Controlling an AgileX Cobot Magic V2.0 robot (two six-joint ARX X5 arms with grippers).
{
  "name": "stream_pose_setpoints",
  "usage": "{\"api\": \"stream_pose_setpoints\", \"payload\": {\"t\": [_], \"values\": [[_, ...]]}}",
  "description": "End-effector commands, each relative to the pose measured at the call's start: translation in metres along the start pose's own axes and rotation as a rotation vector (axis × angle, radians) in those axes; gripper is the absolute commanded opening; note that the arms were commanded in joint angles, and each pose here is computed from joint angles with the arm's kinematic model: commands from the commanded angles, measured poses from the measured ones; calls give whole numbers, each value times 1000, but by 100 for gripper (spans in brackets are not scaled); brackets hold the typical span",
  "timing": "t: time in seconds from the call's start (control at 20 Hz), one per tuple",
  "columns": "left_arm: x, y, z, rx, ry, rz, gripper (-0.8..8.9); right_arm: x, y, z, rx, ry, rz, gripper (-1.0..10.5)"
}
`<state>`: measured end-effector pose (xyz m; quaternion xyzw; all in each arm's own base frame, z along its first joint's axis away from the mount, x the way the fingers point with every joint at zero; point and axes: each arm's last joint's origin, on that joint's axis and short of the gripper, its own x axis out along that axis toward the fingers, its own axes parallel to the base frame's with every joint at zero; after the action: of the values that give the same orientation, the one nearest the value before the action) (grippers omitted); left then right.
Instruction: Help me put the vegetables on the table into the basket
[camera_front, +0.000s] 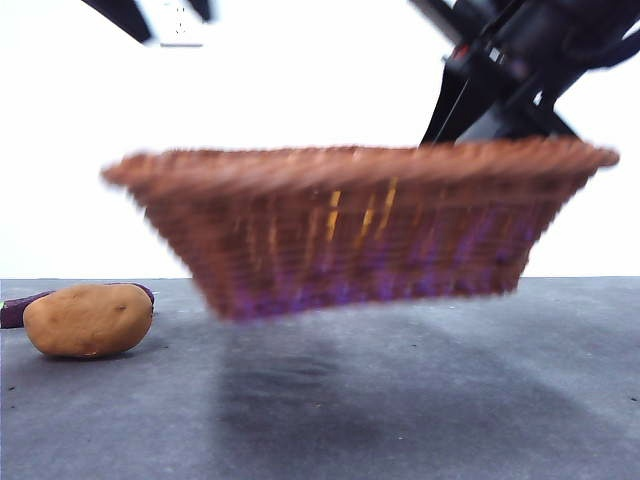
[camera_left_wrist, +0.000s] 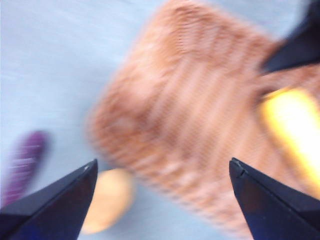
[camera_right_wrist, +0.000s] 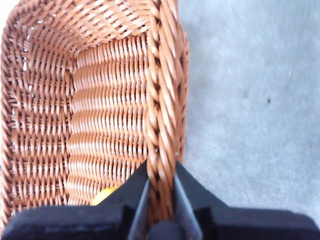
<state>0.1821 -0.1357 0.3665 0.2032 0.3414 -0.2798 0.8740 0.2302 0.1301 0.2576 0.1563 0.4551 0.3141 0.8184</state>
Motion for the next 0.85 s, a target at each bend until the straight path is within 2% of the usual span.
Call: {"api": "stream_pose_setpoints", "payload": {"t": [0.05, 0.15, 0.4, 0.55, 0.85], "values": [[-2, 22, -8, 100, 47, 62, 438, -20, 6, 4, -29, -62, 37, -11], [3, 40, -17, 145, 105, 12, 439, -39, 10, 1, -55, -99, 49, -11], [38, 77, -25, 185, 158, -77, 439, -76, 19, -13, -116, -132, 62, -11], [68, 91, -27, 171, 155, -156, 439, -89, 24, -19, -133, -163, 66, -11], [137, 104, -46, 143, 320, -249, 439, -100, 28, -22, -154, -201, 77, -11]]}}
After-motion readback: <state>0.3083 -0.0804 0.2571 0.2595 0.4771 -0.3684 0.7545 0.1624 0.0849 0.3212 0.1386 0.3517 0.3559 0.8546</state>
